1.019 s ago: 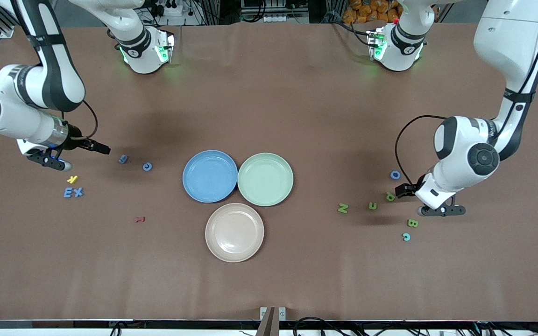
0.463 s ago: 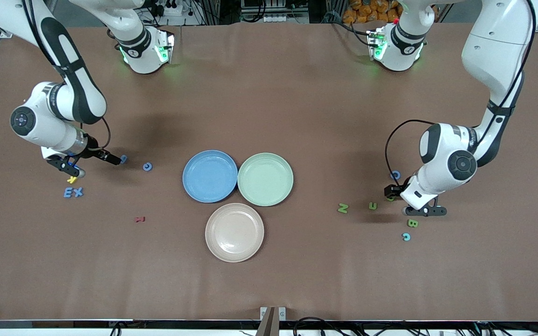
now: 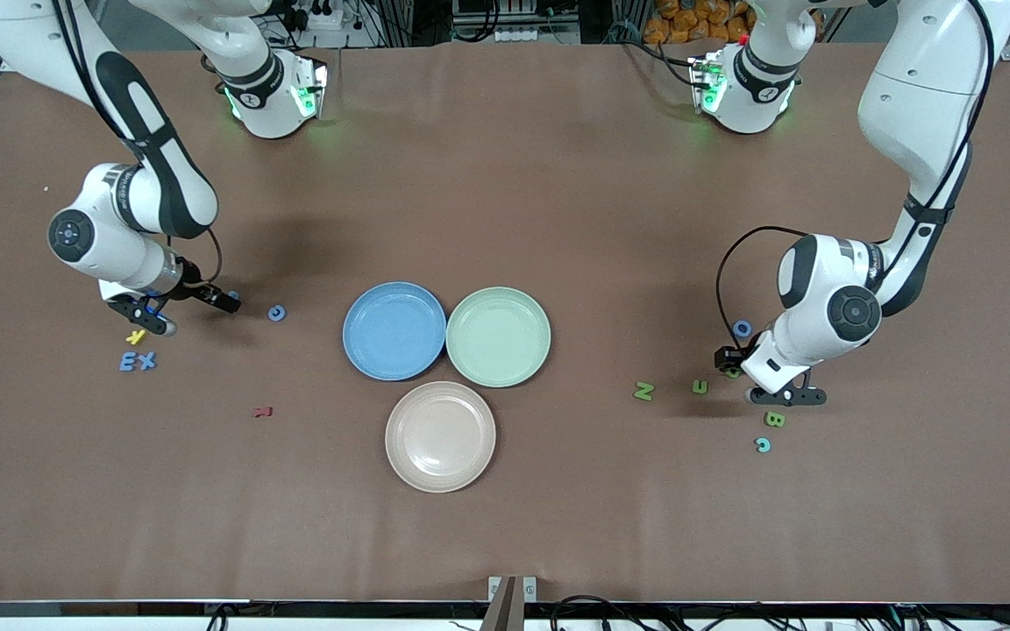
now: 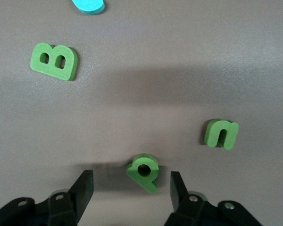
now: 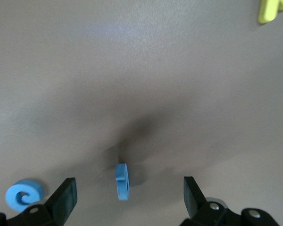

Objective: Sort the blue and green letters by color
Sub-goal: 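Grasp the green p with the left gripper while the right gripper grasps blue i, then drop the p on the green plate while the right gripper drops the i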

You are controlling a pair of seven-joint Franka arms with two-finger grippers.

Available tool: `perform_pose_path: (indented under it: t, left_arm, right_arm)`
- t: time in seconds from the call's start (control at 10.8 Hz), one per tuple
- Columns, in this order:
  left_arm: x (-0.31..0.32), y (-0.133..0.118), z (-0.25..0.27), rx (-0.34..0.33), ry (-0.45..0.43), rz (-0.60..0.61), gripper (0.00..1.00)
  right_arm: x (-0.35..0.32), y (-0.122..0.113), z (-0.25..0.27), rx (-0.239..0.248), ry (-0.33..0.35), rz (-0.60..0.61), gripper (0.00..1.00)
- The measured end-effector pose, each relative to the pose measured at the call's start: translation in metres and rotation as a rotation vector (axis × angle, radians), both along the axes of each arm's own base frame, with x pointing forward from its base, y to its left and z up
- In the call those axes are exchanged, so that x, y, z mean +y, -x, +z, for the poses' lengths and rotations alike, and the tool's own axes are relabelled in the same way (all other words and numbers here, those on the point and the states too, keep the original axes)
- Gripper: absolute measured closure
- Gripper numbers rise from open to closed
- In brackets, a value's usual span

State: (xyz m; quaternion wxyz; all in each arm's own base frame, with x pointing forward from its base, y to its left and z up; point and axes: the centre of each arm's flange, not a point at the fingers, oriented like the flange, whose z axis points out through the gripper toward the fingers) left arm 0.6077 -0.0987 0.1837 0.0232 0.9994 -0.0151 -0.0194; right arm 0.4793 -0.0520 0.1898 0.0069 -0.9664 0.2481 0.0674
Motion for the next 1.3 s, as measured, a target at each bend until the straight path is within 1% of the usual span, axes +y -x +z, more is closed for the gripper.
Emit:
perform_pose_path:
  t: [0.28, 0.46, 0.56, 0.74, 0.93, 1.02, 1.11, 1.2, 1.3]
  left_arm:
    - [0.000, 0.001, -0.004, 0.005, 0.000, 0.000, 0.29]
    - [0.000, 0.001, -0.008, 0.007, 0.002, 0.000, 0.30]
    - [-0.001, 0.001, -0.009, 0.005, 0.003, 0.000, 0.32]
    - [0.000, 0.000, -0.008, 0.002, 0.003, 0.001, 0.40]
    - [0.001, -0.001, -0.007, -0.001, 0.002, 0.002, 0.54]
    - [0.001, -0.001, -0.007, -0.002, 0.002, 0.002, 0.55]
    - [0.000, -0.002, -0.006, -0.004, 0.002, 0.001, 0.67]
    - [-0.001, -0.002, -0.005, -0.004, 0.002, -0.001, 0.67]
    - [-0.001, -0.002, -0.005, -0.003, 0.002, -0.001, 0.69]
  right_arm:
    - [0.001, 0.005, -0.026, 0.019, 0.003, -0.003, 0.00]
    - [0.002, 0.006, -0.029, 0.025, 0.003, -0.001, 0.00]
    - [0.004, 0.005, -0.029, 0.025, 0.003, 0.003, 0.00]
    - [0.008, 0.005, -0.029, 0.036, 0.001, 0.009, 0.00]
    - [0.009, 0.004, -0.024, 0.039, -0.001, 0.012, 0.00]
    - [0.009, 0.004, -0.022, 0.037, -0.001, 0.012, 0.00]
    - [0.009, 0.003, -0.020, 0.036, -0.002, 0.012, 0.00]
    - [0.010, 0.003, -0.020, 0.036, -0.002, 0.012, 0.00]
    - [0.010, 0.004, -0.020, 0.037, -0.002, 0.012, 0.05]
